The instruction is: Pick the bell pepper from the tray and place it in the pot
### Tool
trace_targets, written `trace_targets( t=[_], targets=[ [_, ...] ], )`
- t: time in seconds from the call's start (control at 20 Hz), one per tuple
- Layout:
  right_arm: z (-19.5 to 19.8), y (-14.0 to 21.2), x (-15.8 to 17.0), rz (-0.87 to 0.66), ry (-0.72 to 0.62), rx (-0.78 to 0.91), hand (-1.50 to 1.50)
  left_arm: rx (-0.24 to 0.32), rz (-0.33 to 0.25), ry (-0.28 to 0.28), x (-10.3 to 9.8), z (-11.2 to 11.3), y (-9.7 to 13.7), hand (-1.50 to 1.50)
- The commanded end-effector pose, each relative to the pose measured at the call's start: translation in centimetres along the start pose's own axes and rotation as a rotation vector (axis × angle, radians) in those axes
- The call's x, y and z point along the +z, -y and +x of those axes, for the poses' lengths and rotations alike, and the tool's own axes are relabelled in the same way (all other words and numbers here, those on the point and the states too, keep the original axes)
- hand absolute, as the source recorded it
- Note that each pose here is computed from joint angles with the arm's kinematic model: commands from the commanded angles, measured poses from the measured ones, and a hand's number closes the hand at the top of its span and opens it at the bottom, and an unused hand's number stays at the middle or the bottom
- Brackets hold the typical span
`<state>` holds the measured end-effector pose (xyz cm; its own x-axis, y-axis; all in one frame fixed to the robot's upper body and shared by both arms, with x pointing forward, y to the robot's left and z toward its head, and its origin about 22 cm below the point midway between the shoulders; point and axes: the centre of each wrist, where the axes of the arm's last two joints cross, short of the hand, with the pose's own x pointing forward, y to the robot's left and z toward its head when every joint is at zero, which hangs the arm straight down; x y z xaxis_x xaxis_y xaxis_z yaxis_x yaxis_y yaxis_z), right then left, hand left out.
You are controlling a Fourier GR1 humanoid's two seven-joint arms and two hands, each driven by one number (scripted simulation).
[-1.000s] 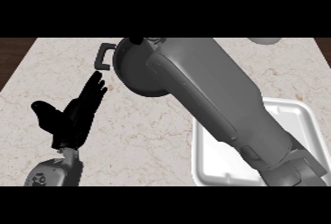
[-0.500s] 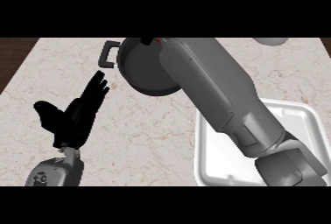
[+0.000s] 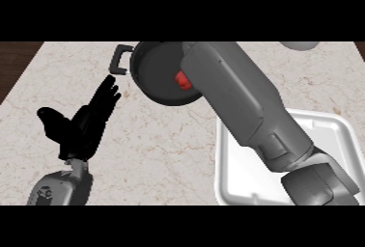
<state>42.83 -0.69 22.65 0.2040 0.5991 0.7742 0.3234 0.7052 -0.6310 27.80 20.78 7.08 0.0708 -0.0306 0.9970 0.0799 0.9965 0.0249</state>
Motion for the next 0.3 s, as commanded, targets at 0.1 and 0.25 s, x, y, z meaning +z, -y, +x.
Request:
trace_targets(
  t=[0.1,0.25],
  targets=[
    [-0.1,-0.1,-0.3,-0.242,0.062,-0.227,-1.5,0.0,0.029,-0.006,-0.2,-0.1,0.3,0.0],
    [-2.4,-0.7,-0.7,-0.291,0.059,-0.26,-1.5,0.017,0.048,-0.008,0.4,-2.0,-0.1,0.0]
  ],
)
